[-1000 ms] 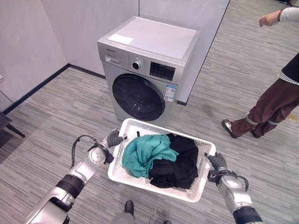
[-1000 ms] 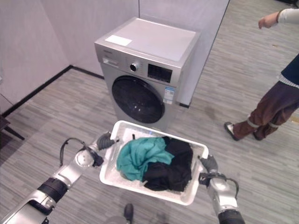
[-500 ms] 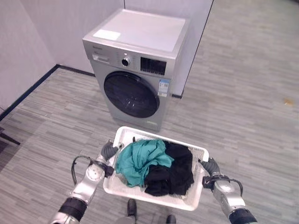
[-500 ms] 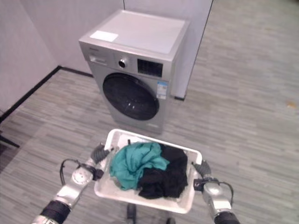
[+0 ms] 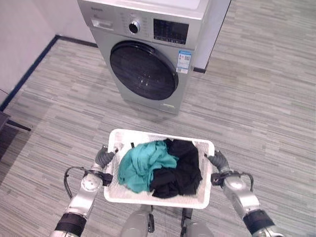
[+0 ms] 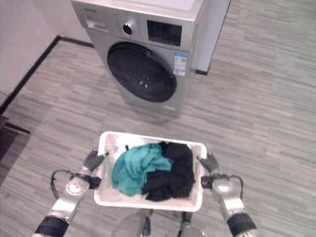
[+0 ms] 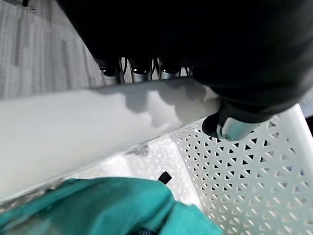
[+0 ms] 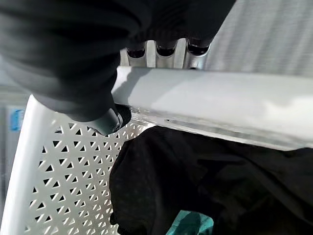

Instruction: Grab the laundry basket,head to the washer,open it,put in the laundry and shut it.

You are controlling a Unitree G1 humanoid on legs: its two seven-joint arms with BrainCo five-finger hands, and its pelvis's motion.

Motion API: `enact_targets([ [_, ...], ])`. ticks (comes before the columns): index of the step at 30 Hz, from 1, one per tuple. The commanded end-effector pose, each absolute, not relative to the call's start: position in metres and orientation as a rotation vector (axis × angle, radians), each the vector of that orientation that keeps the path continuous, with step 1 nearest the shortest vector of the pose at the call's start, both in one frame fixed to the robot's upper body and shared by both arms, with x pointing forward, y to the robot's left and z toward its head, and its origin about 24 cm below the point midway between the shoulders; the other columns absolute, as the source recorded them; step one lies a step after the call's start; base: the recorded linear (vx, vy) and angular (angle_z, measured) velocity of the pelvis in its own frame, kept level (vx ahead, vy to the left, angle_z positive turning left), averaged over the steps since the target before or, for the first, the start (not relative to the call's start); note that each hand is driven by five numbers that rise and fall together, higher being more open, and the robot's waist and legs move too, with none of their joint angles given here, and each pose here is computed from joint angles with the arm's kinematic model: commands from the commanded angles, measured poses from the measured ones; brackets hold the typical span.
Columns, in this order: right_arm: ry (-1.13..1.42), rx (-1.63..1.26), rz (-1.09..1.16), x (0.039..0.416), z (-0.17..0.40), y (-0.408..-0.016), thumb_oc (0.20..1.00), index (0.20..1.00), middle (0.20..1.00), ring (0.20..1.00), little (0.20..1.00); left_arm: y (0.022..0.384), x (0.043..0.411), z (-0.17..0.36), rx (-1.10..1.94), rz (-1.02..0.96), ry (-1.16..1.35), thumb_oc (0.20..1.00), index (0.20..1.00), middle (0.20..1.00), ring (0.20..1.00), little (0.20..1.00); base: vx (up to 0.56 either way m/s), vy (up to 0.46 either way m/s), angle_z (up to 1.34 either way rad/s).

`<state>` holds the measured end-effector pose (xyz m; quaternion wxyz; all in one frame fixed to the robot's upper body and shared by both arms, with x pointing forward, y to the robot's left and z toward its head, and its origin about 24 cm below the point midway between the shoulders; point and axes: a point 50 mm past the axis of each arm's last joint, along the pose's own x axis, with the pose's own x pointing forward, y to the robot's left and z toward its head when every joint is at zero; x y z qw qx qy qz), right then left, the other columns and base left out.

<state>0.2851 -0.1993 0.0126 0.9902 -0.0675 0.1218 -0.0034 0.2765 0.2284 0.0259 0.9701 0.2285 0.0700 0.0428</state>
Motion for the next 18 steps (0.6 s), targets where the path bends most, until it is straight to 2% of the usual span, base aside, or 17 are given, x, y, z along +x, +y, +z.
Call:
enact_targets([
  [1, -0.116, -0.033, 0.186, 0.305, 0.089, -0.156, 0.200, 0.200, 0.200, 0.200, 0.200, 0.242, 0.299, 0.077, 0.416, 0.203, -0.057, 0.200, 0.200, 0.200, 0.200, 0.200, 0.00, 0.062, -0.02],
  [6, -0.228, -0.079, 0.192, 0.309, 0.120, -0.165, 0.200, 0.200, 0.200, 0.200, 0.200, 0.257, 0.304, 0.115, 0.456, 0.258, -0.187, 0.200, 0.200, 0.200, 0.200, 0.200, 0.03, 0.111, 0.01],
  [13, -0.271, -0.101, 0.147, 0.294, 0.131, -0.190, 0.200, 0.200, 0.200, 0.200, 0.200, 0.257, 0.308, 0.142, 0.528, 0.275, -0.278, 0.200, 0.200, 0.200, 0.200, 0.200, 0.12, 0.104, 0.16],
  [15, -0.296, -0.093, 0.103, 0.287, 0.135, -0.205, 0.200, 0.200, 0.200, 0.200, 0.200, 0.247, 0.311, 0.148, 0.522, 0.243, -0.312, 0.200, 0.200, 0.200, 0.200, 0.200, 0.12, 0.044, 0.30],
  [18, -0.326, -0.079, 0.019, 0.272, 0.138, -0.228, 0.200, 0.200, 0.200, 0.200, 0.200, 0.229, 0.316, 0.151, 0.494, 0.173, -0.335, 0.200, 0.200, 0.200, 0.200, 0.200, 0.22, -0.017, 1.22],
])
